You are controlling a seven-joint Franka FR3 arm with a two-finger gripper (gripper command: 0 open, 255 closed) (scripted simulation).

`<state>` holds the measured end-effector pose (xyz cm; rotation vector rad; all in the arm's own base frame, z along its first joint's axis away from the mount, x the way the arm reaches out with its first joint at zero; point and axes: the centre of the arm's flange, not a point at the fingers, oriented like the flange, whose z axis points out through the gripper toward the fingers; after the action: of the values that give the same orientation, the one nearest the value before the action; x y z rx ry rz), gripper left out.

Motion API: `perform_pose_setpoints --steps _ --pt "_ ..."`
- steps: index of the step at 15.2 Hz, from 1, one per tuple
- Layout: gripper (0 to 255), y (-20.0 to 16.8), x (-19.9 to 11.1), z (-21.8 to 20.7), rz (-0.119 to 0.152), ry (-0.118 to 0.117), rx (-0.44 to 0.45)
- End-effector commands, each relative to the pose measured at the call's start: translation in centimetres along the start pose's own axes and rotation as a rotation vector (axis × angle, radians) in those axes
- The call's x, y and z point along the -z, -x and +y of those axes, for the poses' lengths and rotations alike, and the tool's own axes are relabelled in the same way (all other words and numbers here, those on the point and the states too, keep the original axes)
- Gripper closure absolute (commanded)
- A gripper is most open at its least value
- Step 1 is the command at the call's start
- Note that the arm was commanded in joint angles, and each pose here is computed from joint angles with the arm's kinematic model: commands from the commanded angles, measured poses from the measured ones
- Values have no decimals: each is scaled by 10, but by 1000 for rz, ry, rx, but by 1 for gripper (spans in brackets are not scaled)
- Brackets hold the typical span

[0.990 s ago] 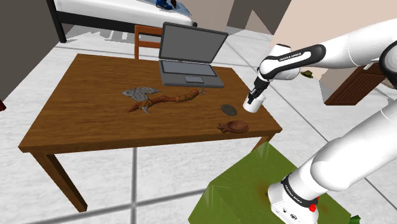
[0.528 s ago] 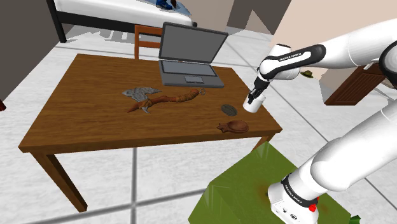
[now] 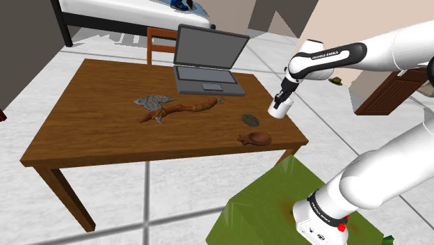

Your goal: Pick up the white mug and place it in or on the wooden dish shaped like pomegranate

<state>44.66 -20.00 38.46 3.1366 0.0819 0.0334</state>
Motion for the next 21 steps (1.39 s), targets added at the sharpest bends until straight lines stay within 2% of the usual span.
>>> perform_pose_setpoints --steps 1,12,21 --pt "255 -1 12 -1 0 0 0" --pt "255 -2 65 0 0 0 0" --pt "255 25 77 -115 0 0 0"
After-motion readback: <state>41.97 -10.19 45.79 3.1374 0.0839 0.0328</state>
